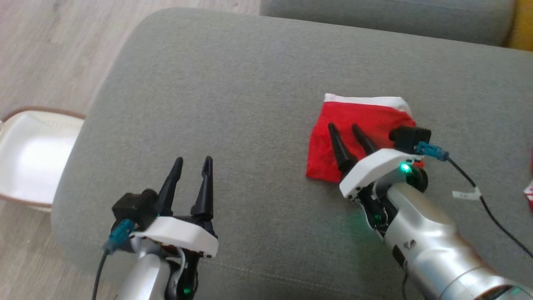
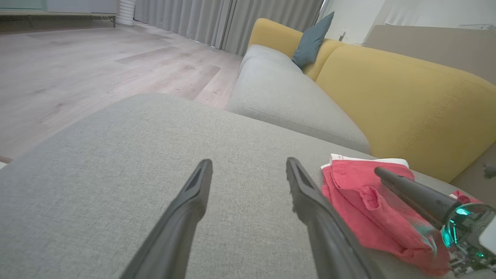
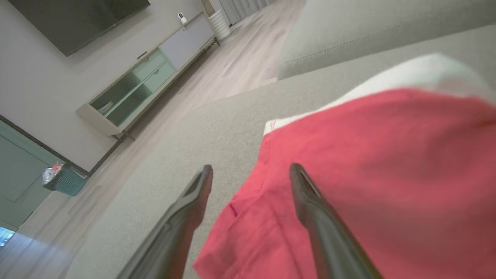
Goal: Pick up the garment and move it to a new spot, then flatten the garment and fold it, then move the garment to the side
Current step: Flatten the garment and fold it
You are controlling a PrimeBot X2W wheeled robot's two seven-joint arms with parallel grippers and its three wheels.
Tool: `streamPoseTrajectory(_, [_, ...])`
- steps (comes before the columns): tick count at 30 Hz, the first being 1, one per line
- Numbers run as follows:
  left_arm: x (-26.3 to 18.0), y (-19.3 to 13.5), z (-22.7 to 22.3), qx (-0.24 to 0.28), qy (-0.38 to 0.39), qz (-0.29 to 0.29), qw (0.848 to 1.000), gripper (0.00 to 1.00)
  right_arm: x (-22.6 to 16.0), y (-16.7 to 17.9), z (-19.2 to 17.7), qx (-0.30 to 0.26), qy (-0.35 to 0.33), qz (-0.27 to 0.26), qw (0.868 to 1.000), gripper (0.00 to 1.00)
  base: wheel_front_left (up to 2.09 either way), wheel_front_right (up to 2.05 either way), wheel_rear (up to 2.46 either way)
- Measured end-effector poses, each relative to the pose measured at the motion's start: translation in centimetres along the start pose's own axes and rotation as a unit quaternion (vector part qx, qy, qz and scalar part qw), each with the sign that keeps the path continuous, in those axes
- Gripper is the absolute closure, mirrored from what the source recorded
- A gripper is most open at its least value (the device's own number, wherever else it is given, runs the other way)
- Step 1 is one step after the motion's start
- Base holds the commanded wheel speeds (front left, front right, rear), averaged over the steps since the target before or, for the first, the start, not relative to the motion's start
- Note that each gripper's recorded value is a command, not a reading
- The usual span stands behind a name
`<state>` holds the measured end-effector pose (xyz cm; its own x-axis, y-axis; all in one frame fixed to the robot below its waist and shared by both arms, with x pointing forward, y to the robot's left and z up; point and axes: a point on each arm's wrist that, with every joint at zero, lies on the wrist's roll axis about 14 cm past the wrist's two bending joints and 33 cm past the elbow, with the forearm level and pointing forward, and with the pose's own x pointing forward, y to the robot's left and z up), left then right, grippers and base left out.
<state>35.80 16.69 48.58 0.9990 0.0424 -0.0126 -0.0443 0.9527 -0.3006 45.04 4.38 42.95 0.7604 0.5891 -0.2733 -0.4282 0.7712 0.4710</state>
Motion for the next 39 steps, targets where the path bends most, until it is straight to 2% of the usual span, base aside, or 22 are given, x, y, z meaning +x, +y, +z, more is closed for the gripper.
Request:
streamPoseTrajectory(3, [0.4,-0.3,0.3,0.000,-0.005,-0.006,1.000,0.00,-0.3,-0.4,2.0,-0.030,-0.026,-0.004,0.999,0.00,0.00,0.00,0.00])
streamPoseTrajectory(6, [1.0,-1.0,1.0,-0.001,-0.016,-0.018,1.000,0.00,-1.0,-1.3,5.7,-0.065,-0.075,-0.012,0.995,0.00,0.00,0.00,0.00])
streamPoseTrajectory(7, [1.5,-1.7,1.6,-0.003,-0.026,-0.028,0.999,0.00,-2.0,-2.5,8.6,-0.102,-0.114,-0.023,0.988,0.00,0.00,0.00,0.00])
streamPoseTrajectory(8, [1.7,-2.0,1.8,-0.004,-0.030,-0.033,0.999,0.00,-2.7,-3.1,10.0,-0.118,-0.134,-0.031,0.983,0.00,0.00,0.00,0.00])
streamPoseTrajectory(11, [2.2,-3.1,2.5,-0.008,-0.041,-0.049,0.998,0.00,-5.3,-4.9,12.0,-0.167,-0.174,-0.060,0.969,0.00,0.00,0.00,0.00])
streamPoseTrajectory(17, [3.3,-5.4,3.6,-0.017,-0.059,-0.083,0.995,0.00,-11.8,-8.2,9.8,-0.221,-0.194,-0.139,0.946,0.00,0.00,0.00,0.00])
streamPoseTrajectory(23, [4.0,-6.6,4.1,-0.023,-0.067,-0.099,0.993,0.00,-15.5,-8.9,9.7,-0.236,-0.216,-0.180,0.930,0.00,0.00,0.00,0.00])
streamPoseTrajectory(28, [4.2,-7.4,3.9,-0.025,-0.065,-0.109,0.992,0.00,-17.2,-9.7,8.2,-0.222,-0.210,-0.201,0.931,0.00,0.00,0.00,0.00])
streamPoseTrajectory(36, [4.3,-7.3,3.4,-0.027,-0.058,-0.110,0.992,0.00,-16.8,-9.6,8.1,-0.219,-0.210,-0.196,0.933,0.00,0.00,0.00,0.00])
streamPoseTrajectory(37, [4.3,-7.1,3.3,-0.027,-0.057,-0.109,0.992,0.00,-16.5,-9.5,8.0,-0.218,-0.208,-0.194,0.934,0.88,0.00,0.00,0.00])
streamPoseTrajectory(38, [4.3,-7.0,3.2,-0.026,-0.055,-0.106,0.992,0.00,-16.2,-9.4,7.9,-0.219,-0.206,-0.190,0.935,1.00,0.00,0.00,0.00])
streamPoseTrajectory(39, [4.2,-6.7,3.1,-0.027,-0.054,-0.103,0.993,0.00,-15.8,-9.3,7.9,-0.219,-0.204,-0.186,0.936,1.00,0.00,0.00,0.00])
